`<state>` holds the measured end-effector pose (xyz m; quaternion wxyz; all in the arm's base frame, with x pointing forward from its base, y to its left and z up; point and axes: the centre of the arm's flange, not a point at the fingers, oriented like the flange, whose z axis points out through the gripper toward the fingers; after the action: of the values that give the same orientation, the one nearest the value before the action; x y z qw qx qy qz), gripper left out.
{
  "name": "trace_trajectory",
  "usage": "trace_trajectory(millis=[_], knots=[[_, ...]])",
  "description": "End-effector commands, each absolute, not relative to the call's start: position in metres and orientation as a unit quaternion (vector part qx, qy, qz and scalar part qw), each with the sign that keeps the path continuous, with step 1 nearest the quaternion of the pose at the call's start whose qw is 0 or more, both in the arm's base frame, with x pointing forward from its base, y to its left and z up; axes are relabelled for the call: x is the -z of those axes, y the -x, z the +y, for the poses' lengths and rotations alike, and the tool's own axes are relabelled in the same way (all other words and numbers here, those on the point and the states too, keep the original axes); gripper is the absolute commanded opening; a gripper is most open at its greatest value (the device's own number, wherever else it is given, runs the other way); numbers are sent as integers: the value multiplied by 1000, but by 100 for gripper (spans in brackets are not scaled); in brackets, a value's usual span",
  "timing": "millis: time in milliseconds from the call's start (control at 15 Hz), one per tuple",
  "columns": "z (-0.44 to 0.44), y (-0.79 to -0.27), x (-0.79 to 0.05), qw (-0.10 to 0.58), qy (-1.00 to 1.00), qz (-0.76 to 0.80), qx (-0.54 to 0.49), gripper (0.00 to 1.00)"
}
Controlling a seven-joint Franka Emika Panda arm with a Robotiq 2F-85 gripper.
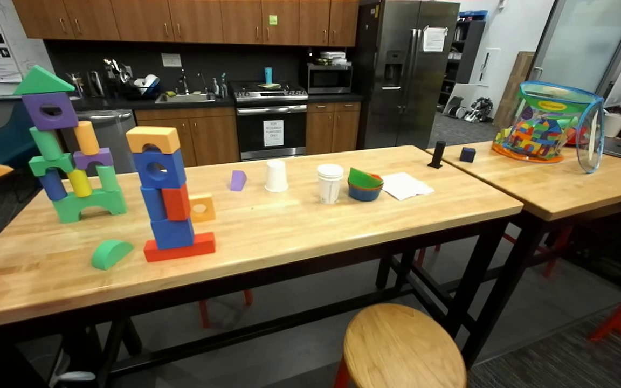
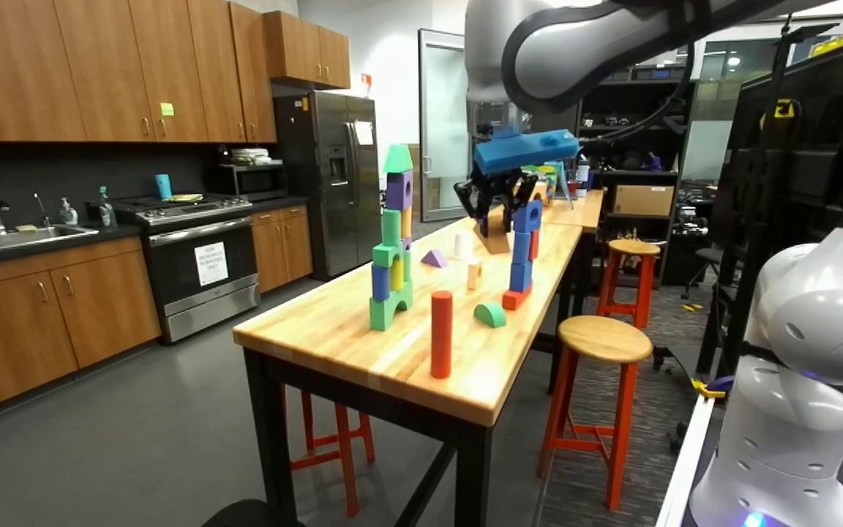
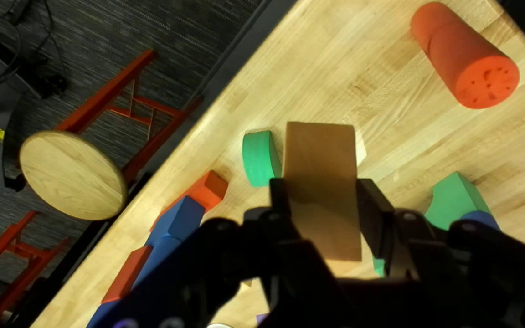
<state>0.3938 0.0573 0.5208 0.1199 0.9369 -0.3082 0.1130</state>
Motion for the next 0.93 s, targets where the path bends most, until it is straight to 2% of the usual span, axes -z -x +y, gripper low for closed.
trace_trajectory(millis=[0,800,867], knots=[[57,-394,-521,120,-937,-308,-113,40],[57,-394,-521,120,-937,-308,-113,40],[58,-396,-523,123,-938,-304,-114,15]])
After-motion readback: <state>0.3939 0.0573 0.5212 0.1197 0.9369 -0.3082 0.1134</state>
